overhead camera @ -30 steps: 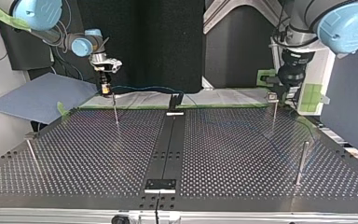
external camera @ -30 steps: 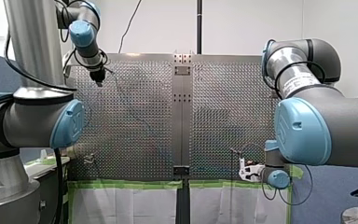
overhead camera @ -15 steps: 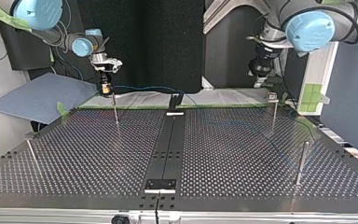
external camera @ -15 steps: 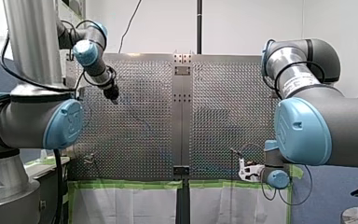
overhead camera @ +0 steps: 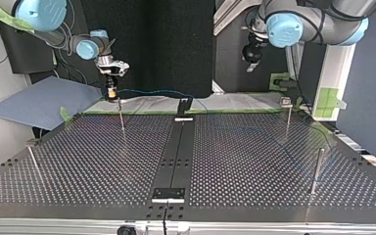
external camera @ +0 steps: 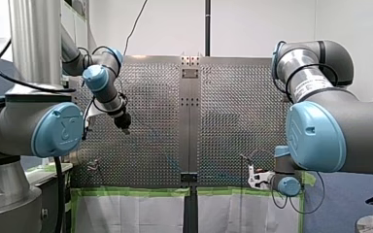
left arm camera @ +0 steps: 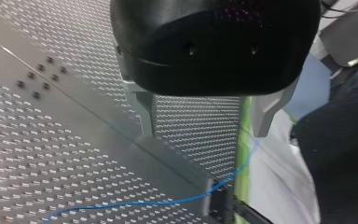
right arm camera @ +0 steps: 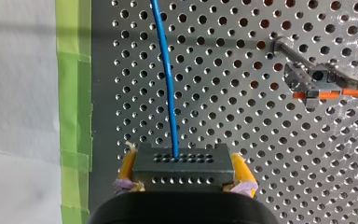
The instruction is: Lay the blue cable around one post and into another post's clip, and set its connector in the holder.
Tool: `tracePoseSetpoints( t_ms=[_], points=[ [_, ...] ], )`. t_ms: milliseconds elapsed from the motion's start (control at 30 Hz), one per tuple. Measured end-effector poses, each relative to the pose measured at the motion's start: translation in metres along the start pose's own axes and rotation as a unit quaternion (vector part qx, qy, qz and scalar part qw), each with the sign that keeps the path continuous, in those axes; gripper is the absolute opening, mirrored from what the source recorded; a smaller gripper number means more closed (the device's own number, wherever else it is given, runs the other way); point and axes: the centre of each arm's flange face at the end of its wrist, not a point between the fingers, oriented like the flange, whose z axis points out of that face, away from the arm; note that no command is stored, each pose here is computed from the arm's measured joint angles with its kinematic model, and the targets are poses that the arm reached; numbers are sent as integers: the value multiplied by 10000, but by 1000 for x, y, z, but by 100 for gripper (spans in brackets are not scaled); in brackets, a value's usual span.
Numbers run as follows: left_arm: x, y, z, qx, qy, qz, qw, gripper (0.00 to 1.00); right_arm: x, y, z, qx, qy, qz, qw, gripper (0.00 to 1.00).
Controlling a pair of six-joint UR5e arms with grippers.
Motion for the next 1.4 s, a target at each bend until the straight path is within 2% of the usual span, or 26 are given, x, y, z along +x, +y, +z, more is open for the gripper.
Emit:
tracePoseSetpoints(
  t_ms=[267,533,700,933,1067,1200,1400],
  points=[
    [49,0,8,-167,300,167,9993,100,0,-1,0,7,0,0,10000,0],
    [95,0,11,-345,514,121,9980,100,-1,-2,0,13,-1,-1,10000,0],
    [113,-2,15,-420,524,86,9977,100,-1,-4,0,34,5,-5,10000,0],
    [124,-10,23,-445,427,270,9977,100,-1,-7,0,55,12,-12,10000,0],
    [123,-21,31,-349,267,361,9984,100,-1,-8,0,63,12,-17,10000,0],
    [124,-34,37,-164,139,462,9987,100,-2,-9,0,67,8,-16,10000,0],
    [127,-61,53,177,-55,677,9975,100,-2,-7,0,53,8,-8,10000,0]
  ],
)
